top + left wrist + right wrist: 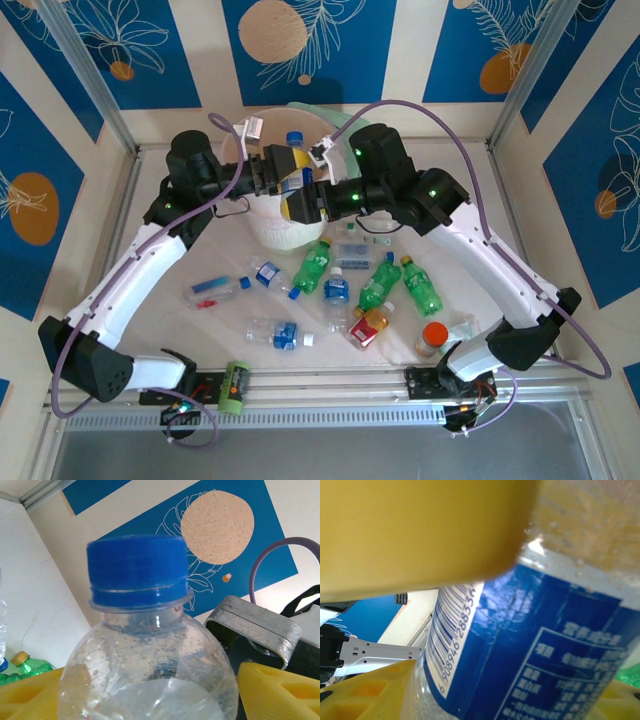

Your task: Put the plastic bottles in the bin

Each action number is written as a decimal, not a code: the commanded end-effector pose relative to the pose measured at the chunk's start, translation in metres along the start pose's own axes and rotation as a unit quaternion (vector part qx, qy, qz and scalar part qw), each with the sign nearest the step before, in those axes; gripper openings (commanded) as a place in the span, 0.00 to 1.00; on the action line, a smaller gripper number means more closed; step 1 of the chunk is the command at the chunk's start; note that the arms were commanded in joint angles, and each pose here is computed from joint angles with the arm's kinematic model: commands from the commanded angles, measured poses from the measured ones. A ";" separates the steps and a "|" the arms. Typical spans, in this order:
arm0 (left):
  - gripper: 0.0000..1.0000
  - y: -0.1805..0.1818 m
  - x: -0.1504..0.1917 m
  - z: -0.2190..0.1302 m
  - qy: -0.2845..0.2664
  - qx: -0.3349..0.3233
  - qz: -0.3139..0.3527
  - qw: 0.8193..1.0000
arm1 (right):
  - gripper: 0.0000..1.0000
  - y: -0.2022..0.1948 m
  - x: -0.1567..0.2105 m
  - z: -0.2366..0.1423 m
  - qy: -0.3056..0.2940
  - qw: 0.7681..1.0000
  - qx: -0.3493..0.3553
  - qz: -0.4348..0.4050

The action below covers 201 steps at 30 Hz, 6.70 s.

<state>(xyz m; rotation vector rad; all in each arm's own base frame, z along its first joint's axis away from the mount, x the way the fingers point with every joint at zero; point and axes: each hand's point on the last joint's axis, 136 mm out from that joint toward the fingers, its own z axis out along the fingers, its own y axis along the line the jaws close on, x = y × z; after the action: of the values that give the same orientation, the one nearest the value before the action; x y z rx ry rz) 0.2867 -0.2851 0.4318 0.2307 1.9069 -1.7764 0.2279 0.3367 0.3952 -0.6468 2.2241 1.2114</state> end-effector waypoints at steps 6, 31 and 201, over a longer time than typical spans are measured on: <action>0.68 -0.010 -0.001 0.002 0.001 0.010 0.024 1.000 | 0.60 0.005 -0.008 -0.006 -0.013 1.000 0.006 -0.014; 0.59 0.043 -0.122 -0.026 -0.149 -0.200 0.084 0.965 | 0.99 -0.171 0.010 -0.149 -0.237 0.886 0.238 0.319; 0.82 0.125 0.013 -0.093 -0.104 -0.329 0.007 0.938 | 0.73 -0.194 0.045 -0.111 -0.087 0.883 0.362 0.285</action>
<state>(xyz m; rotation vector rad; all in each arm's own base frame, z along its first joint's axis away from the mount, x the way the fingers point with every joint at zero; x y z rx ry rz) 0.3149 -0.1866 0.3110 -0.1729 2.2118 -1.0243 0.2900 0.1296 0.2785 0.4778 2.5522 0.4910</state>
